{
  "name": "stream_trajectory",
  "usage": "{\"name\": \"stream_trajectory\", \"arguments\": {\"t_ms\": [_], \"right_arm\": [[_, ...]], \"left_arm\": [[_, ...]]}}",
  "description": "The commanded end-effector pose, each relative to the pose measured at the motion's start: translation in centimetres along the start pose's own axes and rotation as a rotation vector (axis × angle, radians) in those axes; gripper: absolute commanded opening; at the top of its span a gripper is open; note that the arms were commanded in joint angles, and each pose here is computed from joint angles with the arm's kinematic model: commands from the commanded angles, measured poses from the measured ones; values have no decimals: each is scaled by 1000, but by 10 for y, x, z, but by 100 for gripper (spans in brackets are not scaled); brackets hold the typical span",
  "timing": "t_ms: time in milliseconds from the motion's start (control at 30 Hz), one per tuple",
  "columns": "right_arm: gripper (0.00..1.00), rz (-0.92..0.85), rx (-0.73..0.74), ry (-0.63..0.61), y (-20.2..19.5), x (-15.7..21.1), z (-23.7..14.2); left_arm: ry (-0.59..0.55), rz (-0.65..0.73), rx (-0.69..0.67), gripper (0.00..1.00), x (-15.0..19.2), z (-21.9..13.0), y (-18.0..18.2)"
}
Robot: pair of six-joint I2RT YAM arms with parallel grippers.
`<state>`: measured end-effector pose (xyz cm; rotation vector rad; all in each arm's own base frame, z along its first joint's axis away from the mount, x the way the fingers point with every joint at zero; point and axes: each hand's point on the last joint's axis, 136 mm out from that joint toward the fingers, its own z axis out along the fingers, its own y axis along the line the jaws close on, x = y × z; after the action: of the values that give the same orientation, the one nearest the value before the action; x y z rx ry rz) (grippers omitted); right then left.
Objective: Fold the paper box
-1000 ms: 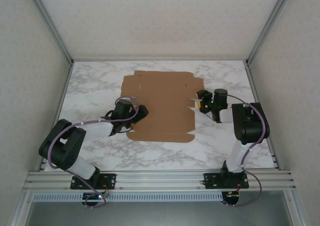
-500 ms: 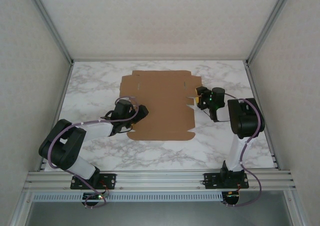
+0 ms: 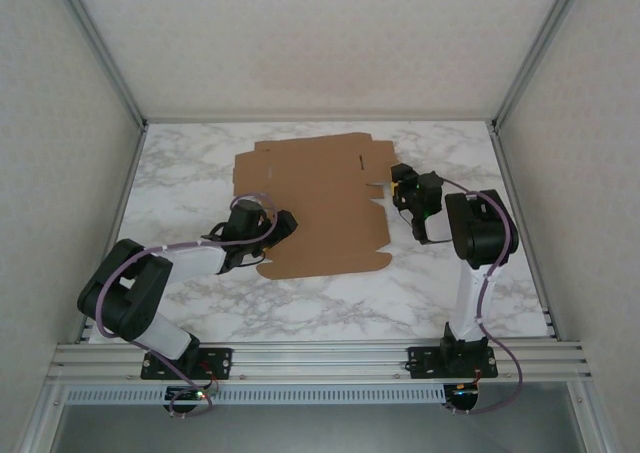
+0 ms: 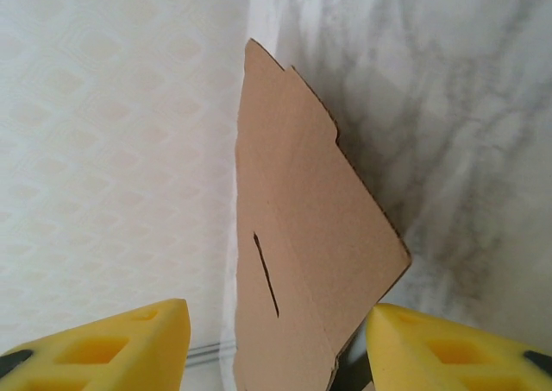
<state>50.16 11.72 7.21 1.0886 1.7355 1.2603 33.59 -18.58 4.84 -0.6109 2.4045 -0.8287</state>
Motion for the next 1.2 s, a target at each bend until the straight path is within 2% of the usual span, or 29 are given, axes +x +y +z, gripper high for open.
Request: {"name": "stream_trajectory", "arguments": {"t_ms": [0,133,500,633,733,1000,1167], "right_arm": [[57,-55,-135,-48,37,-13,11],[57,-45,-171,-5,44,-3,21],[43,-19,-270,79,61,17,44],[34,-18,-282,72,64,15,50],[22,-23,-294,87,67,17,55],[1,-49,-274,76,61,16,55],[0,-93,-254,43,65,7,43]], "left_arm": [[92,-19,-131,94,30,2,42],[99,-15,-132,94,32,4,42],[114,4,-135,93,38,5,42],[119,11,-142,92,40,5,44],[121,10,-144,92,40,5,45],[116,12,-147,92,39,5,44],[88,8,-118,98,30,-4,30]]}}
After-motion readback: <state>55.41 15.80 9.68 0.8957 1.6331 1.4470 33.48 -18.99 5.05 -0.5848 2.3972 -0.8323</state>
